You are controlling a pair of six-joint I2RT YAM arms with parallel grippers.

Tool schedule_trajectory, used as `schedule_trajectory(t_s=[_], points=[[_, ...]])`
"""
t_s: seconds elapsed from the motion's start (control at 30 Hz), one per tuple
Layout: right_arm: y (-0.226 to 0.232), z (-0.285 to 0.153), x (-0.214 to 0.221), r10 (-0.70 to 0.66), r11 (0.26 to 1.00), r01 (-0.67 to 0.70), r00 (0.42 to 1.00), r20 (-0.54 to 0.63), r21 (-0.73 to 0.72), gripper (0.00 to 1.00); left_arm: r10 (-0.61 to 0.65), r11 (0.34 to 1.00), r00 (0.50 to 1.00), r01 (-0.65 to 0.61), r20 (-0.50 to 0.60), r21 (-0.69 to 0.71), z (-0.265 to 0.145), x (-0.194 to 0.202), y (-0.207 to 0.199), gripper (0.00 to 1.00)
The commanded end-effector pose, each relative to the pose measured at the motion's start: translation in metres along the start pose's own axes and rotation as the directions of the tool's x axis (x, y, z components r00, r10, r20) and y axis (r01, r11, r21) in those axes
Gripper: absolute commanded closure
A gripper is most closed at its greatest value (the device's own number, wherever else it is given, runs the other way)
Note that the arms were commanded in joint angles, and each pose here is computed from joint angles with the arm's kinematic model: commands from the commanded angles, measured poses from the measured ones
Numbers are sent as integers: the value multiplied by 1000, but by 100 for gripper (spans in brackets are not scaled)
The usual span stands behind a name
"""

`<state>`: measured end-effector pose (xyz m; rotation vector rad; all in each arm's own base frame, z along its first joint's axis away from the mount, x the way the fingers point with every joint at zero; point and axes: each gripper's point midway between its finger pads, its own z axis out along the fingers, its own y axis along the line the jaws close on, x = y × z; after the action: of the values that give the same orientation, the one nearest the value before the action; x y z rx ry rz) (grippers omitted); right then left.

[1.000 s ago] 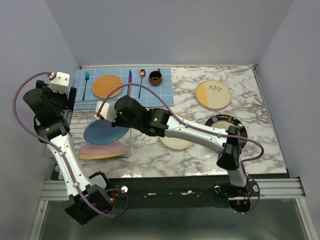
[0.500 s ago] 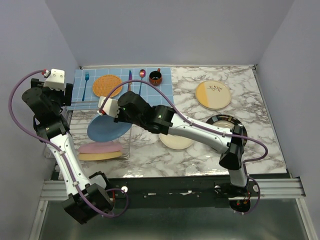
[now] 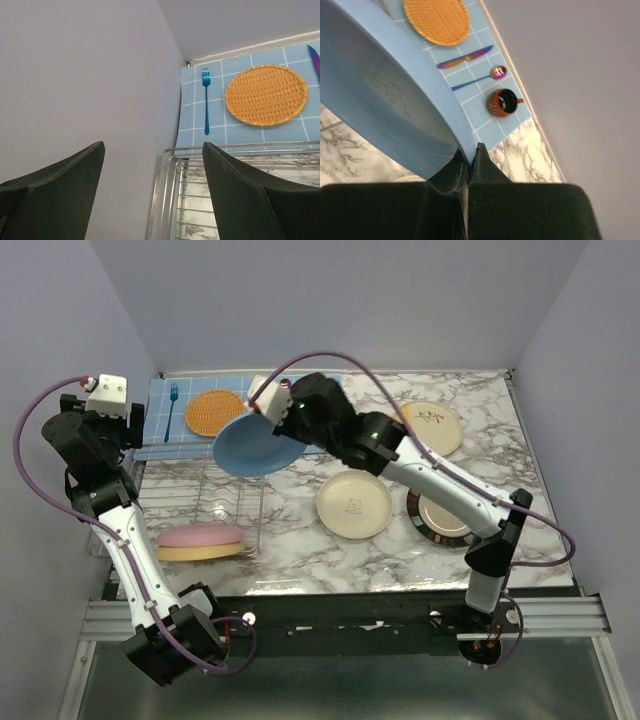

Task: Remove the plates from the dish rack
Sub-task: Place the plate at the center of the board.

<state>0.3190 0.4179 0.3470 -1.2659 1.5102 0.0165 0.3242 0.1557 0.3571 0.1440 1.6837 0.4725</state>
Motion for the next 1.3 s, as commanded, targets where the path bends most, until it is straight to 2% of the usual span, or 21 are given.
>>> schedule_trajectory(t_s=[0.0, 0.17, 0.23, 0.3, 0.57, 0.77, 1.27], points=[[-66, -43, 37, 167, 986, -165, 985, -34, 36, 99, -19, 991, 1000, 17, 14, 130, -5, -11, -21, 13], [-50, -42, 136, 268, 949, -300, 930, -249, -99, 100, 44, 970, 999, -43, 0, 238, -13, -1, -44, 13], [-40, -41, 162, 308, 911, -369, 904, -296, -182, 99, 68, 960, 998, -66, 3, 273, -15, 3, -52, 13], [-20, -44, 192, 321, 857, -441, 863, -390, -268, 100, 97, 949, 995, -92, -2, 300, -18, 6, -58, 13], [3, -45, 238, 388, 663, -624, 759, -523, -414, 99, 151, 924, 988, -134, -17, 358, -26, 16, -72, 13], [4, -31, 269, 383, 561, -698, 695, -608, -445, 99, 183, 912, 983, -162, -19, 377, -32, 25, -80, 13], [10, -1, 327, 327, 604, -706, 643, -693, -370, 99, 232, 902, 973, -209, -15, 378, -36, 31, -84, 13]])
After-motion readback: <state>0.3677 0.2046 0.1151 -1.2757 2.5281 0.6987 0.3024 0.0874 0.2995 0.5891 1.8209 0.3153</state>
